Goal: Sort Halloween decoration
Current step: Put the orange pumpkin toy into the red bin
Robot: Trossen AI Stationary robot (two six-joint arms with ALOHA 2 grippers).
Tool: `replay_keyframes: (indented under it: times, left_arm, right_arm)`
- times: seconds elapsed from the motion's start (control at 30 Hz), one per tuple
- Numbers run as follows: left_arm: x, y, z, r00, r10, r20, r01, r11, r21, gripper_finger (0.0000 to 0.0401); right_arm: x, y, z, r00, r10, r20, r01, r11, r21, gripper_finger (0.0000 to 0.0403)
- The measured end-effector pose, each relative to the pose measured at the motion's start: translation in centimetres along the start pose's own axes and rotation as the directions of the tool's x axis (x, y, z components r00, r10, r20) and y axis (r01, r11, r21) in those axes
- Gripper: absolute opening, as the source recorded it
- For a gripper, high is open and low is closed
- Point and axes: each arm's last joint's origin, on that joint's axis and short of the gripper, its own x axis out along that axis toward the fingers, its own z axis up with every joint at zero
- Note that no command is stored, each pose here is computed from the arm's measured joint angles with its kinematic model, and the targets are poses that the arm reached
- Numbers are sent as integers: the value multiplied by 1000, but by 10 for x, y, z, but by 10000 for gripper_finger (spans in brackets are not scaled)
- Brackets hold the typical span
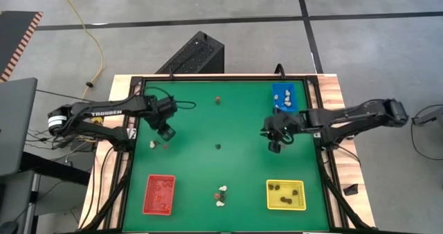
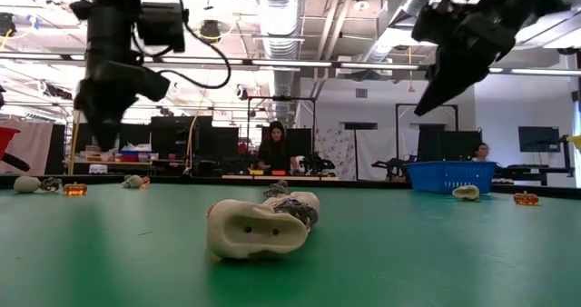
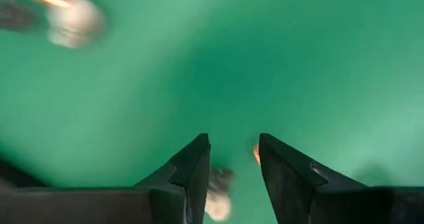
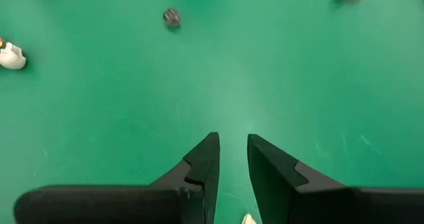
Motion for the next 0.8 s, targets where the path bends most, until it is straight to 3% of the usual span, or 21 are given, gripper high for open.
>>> replay_keyframes:
  times: [0.13,0.23,0.43,0.6,0.8]
  left_arm:
    - [7,-3,-9,993,-88,-83,96,991,97,121]
    - [11,-10,-16,990,-93,-107,114,972,205,121]
    - [12,-33,-24,995,-77,-57,94,883,460,129]
    - [13,-45,-31,1000,-18,11,10,853,522,150]
    - [21,-48,-37,1000,6,0,-5,843,538,180]
  right_arm:
    - [10,-8,0,999,-5,-37,6,1000,28,111]
    - [19,-8,-2,997,-13,-80,15,999,28,111]
    - [36,-6,-7,987,18,-159,-14,1000,25,111]
    - [42,-5,-10,982,25,-188,-22,1000,22,111]
    - [42,-5,-9,984,27,-177,-25,1000,15,111]
